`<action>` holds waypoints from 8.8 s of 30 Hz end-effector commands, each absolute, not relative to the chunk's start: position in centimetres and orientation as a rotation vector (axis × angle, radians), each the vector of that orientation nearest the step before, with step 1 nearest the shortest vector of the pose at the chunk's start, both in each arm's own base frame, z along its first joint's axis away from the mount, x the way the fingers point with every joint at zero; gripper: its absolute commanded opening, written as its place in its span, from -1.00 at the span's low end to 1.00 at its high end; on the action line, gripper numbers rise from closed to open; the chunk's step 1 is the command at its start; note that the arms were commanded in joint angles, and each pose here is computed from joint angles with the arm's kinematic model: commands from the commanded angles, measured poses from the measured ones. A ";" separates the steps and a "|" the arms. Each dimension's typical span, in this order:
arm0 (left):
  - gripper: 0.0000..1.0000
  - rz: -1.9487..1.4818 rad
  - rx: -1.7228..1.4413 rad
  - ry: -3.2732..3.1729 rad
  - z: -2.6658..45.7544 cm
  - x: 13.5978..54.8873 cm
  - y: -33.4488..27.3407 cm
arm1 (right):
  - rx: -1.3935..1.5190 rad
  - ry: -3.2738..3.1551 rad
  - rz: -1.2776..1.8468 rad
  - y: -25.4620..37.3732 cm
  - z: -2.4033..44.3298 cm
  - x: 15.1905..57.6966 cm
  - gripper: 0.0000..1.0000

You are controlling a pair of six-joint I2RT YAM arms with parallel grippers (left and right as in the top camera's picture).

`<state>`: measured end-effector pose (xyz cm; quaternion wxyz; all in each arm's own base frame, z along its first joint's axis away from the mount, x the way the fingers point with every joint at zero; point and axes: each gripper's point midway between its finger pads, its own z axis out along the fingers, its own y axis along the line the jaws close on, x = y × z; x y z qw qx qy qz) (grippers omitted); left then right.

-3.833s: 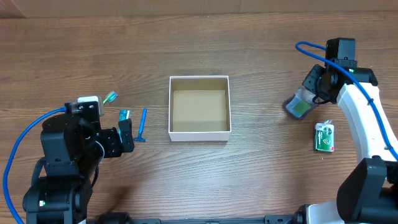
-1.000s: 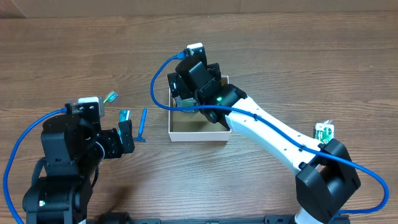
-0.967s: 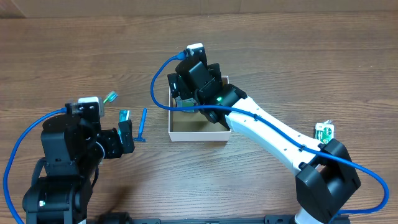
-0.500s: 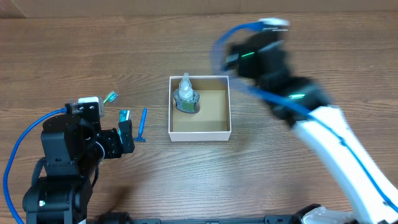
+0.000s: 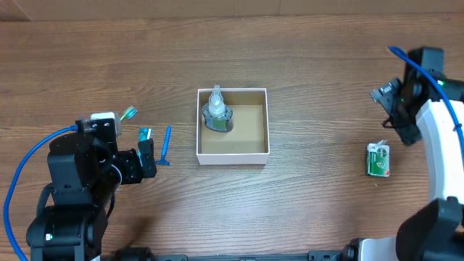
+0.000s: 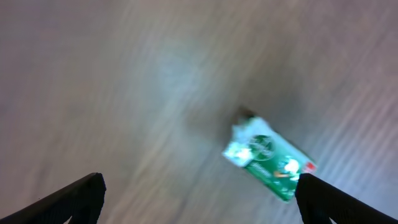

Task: Pack container
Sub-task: 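Move the right gripper to the green Dettol soap bar and grasp it, then place the soap bar into the box beside the bottle, right gripper, then reach the left gripper down and grasp the teal toothpaste tube, then lower the toothpaste tube into the box and open the left gripper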

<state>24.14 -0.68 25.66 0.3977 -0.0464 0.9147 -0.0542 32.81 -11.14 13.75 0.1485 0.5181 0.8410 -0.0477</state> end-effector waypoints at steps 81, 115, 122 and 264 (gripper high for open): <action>1.00 -0.138 -0.165 2.295 26.5 24.1 -0.4 | 0.989 3.003 -0.120 -9.0 0.8 25.7 -0.47; 1.00 -0.142 -0.161 2.278 26.8 24.4 -0.4 | -0.089 2.679 0.381 22.1 18.5 37.0 -0.92; 1.00 -0.142 -0.164 2.296 26.5 24.1 -0.4 | -0.102 2.775 0.326 22.9 13.7 37.6 -0.49; -0.92 -0.196 0.664 2.566 24.5 41.3 -14.0 | 0.712 2.714 -0.020 -3.0 22.2 33.2 1.00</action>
